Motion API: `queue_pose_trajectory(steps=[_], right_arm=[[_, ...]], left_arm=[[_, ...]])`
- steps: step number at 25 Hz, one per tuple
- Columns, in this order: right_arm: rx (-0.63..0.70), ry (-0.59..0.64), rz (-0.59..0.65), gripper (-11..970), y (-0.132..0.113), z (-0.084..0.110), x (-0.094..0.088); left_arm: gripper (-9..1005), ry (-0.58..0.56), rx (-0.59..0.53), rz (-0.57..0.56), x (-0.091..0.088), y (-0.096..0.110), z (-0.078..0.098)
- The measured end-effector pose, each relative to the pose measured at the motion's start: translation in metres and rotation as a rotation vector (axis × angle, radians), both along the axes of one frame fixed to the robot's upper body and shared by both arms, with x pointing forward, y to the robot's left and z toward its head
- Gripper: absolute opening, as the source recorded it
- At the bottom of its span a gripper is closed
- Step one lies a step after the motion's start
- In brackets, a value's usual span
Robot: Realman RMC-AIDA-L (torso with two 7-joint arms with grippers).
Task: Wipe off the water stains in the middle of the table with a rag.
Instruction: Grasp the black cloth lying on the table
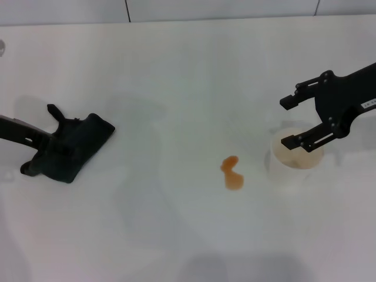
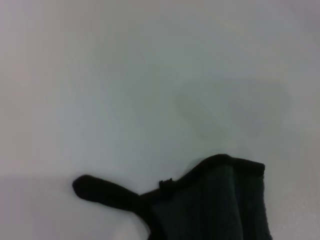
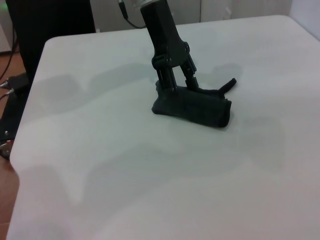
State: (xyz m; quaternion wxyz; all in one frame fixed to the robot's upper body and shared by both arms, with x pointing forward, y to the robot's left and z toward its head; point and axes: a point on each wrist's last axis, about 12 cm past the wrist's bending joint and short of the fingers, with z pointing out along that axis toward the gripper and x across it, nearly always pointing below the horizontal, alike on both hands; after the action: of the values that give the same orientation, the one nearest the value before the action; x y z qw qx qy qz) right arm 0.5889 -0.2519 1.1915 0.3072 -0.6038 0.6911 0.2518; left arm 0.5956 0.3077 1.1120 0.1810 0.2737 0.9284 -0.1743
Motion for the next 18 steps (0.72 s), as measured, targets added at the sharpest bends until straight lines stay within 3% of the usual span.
queue_pose_trajectory(steps=[7, 12, 18], right_arm=[[0.006, 0.017, 0.01, 822, 0.0066, -0.0006, 0.0038], [0.01, 0.029, 0.009, 822, 0.0084, -0.0023, 0.0062], [0.011, 0.021, 0.004, 822, 0.0096, -0.0019, 0.0076]], left_arm=[[794, -0.002, 0.013, -0.002, 0.0013, -0.0027, -0.0013], [607, -0.001, 0.026, 0.0, 0.0016, -0.0024, -0.0024], [473, 0.005, 0.04, 0.003, 0.0016, -0.0031, -0.0044]])
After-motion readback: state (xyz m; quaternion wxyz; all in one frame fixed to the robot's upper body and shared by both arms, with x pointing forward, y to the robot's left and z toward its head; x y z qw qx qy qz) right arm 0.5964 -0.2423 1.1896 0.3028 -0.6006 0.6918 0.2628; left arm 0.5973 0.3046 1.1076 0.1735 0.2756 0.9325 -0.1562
